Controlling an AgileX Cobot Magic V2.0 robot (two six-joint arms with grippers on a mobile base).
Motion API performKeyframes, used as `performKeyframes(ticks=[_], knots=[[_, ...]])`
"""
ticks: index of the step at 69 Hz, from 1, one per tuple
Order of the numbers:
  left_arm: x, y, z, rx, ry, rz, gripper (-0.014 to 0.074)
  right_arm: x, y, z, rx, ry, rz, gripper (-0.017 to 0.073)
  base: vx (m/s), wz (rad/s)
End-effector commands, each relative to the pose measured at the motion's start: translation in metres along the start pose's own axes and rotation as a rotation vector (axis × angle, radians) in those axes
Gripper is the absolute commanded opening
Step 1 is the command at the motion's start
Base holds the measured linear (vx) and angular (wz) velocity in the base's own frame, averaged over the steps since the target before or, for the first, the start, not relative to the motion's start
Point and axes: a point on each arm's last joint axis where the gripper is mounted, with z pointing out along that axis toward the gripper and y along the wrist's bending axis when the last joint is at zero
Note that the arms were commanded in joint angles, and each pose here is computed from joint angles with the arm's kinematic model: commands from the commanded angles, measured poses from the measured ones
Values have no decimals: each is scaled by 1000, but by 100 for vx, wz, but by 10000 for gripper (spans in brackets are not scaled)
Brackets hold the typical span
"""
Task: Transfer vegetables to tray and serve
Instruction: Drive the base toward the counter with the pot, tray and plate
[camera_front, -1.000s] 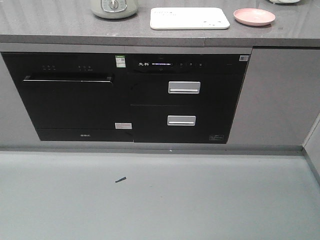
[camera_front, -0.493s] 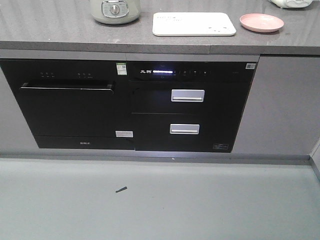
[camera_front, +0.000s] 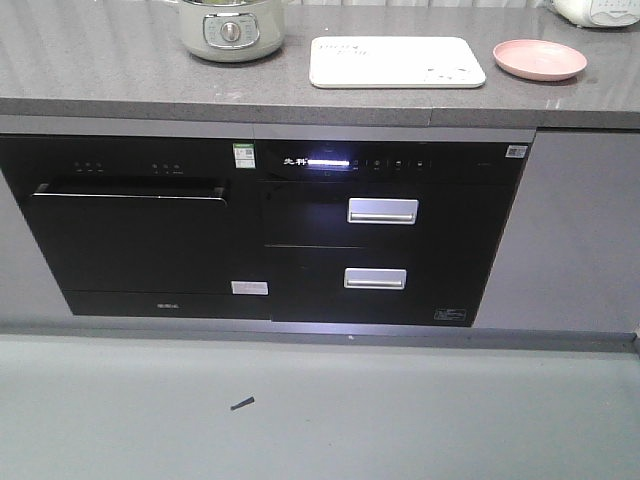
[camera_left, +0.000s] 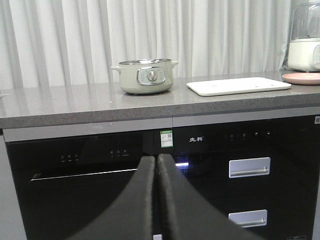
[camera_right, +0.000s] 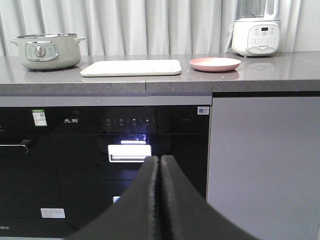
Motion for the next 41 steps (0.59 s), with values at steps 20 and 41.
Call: performKeyframes(ticks=[20,41], knots=[[1,-1,-1,9,-63,-12,-6,-2,0,0,0,-66,-20,-6,17,-10],[1,-1,-1,9,-63,-12,-6,-2,0,0,0,-66,-20,-6,19,-16]])
